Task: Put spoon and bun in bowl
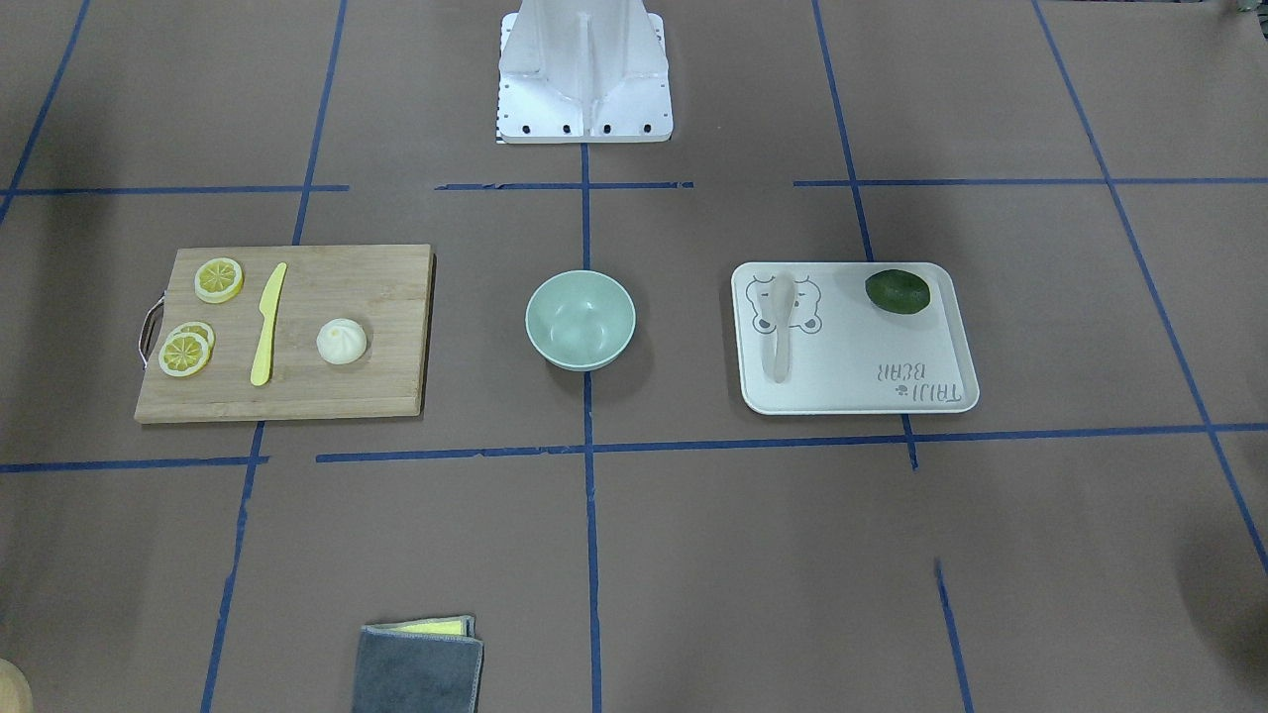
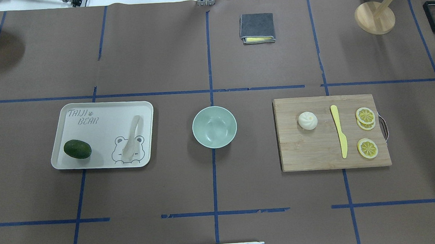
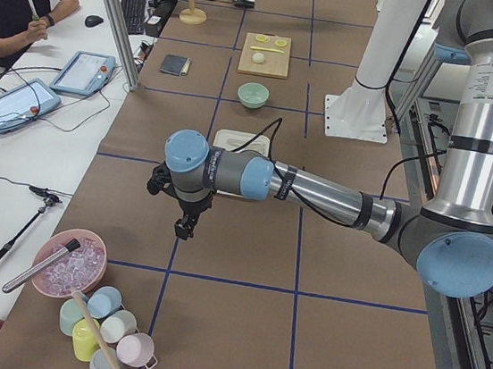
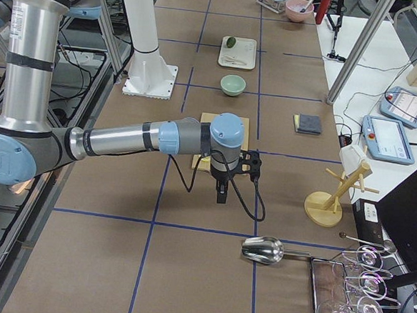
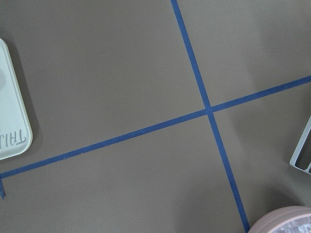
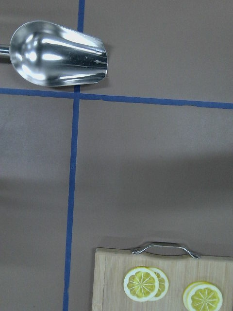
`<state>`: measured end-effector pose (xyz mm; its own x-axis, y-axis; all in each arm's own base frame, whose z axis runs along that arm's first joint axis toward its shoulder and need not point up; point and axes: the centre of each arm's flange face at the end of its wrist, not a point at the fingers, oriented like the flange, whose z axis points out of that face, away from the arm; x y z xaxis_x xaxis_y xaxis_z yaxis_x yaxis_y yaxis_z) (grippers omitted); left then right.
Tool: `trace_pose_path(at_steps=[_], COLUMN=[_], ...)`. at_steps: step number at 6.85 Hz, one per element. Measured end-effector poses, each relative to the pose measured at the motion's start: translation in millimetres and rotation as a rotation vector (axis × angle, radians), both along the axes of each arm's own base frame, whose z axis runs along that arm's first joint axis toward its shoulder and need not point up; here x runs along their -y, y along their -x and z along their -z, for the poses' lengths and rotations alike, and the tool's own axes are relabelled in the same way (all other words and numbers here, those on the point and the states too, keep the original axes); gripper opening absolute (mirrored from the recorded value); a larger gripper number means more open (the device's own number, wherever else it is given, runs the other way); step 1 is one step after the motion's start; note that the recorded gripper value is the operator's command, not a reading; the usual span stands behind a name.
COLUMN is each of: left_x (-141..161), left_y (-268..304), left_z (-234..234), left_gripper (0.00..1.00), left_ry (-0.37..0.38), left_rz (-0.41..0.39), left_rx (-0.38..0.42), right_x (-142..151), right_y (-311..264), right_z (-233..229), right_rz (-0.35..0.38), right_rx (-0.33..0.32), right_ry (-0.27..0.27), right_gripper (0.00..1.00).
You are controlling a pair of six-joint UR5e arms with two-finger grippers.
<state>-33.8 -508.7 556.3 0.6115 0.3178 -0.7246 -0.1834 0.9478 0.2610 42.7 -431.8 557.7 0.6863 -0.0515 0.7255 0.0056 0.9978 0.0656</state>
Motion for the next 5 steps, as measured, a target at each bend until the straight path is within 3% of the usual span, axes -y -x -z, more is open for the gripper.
trace_pose_path(at_steps=[5], left_x=[0], left_y=[0], left_z=[16], left_gripper=[1.00], left_ry=[-0.033], left_rz=[0.003], left_rx=[-0.002], right_x=[-1], right_y=[0], right_z=[2], right_rz=[0.001], right_rx=[0.005], right_ry=[-0.006], right_gripper=[1.00])
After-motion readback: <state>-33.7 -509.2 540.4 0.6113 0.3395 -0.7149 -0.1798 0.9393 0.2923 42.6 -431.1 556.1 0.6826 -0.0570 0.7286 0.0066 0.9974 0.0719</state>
